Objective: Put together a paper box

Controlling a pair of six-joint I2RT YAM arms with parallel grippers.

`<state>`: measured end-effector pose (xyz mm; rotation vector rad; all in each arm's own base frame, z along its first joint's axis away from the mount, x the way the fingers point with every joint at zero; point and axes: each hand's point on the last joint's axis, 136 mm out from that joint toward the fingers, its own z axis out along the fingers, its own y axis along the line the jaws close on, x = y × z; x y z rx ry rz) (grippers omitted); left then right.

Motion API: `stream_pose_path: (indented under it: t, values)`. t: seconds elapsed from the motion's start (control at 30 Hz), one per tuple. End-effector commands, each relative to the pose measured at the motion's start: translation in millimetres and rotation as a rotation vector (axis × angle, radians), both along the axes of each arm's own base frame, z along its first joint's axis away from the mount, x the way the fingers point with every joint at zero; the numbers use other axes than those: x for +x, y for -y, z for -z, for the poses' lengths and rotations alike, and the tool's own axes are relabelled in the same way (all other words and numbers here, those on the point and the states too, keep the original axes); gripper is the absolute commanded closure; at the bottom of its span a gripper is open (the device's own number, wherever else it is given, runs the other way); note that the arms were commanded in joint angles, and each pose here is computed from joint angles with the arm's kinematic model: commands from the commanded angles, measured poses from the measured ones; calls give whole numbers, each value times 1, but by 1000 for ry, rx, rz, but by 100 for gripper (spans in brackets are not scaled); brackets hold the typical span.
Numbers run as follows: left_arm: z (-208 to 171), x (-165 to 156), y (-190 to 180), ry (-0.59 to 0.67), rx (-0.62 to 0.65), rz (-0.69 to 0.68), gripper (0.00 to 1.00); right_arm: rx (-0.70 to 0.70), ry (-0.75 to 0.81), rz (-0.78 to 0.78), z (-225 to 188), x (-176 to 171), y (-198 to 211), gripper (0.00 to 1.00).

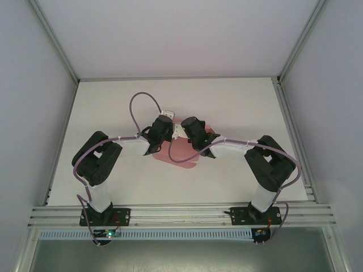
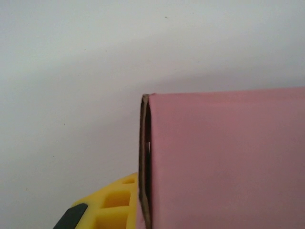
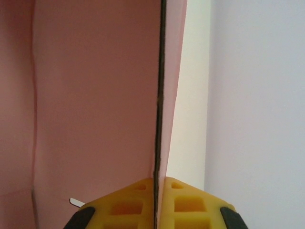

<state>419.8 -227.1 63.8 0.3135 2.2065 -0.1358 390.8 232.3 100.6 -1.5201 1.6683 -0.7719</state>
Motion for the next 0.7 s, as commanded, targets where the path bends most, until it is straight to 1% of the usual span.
stream_pose_path:
  t: [0.0,0.07,0.13,0.17,0.2,0.23,0.27,0.3,0.37,0.4,0.43,0.53,0.6,0.67]
  values:
    - [52,-7,-91,-95,257,-312,100,-112,-204,13,48,-40,32,100]
    - [54,-6,-88,-105,264,-308,100,-74,-192,29,44,-39,29,100]
    - [50,-6,-73,-116,213,-229,100,-26,-200,39,38,-38,25,98]
    - [44,-7,-56,-111,142,-146,100,10,-209,35,33,-39,20,88]
    - [35,-10,-38,-100,71,-60,100,55,-205,35,25,-38,15,72]
    - [22,-12,-26,-80,1,-20,100,111,-193,33,13,-36,8,62]
    - [9,-14,-15,-75,-60,29,100,174,-182,21,-3,-34,1,57]
    - [-4,-16,-6,-74,-90,69,100,234,-167,7,-19,-32,-5,47]
    - [-30,-16,5,-62,-141,110,100,360,-131,-19,-57,-31,-13,35]
    - [-44,-16,6,-43,-162,112,100,416,-113,-32,-76,-31,-15,14]
    - [-58,-14,5,-21,-179,100,100,478,-90,-51,-98,-34,-17,2]
    - [-92,-8,2,36,-177,77,100,675,-1,-97,-162,-43,-12,2]
    - [-104,-4,-1,50,-159,60,100,809,37,-119,-199,-47,-2,2]
    - [-117,1,1,63,-157,63,100,965,51,-94,-235,-42,13,2]
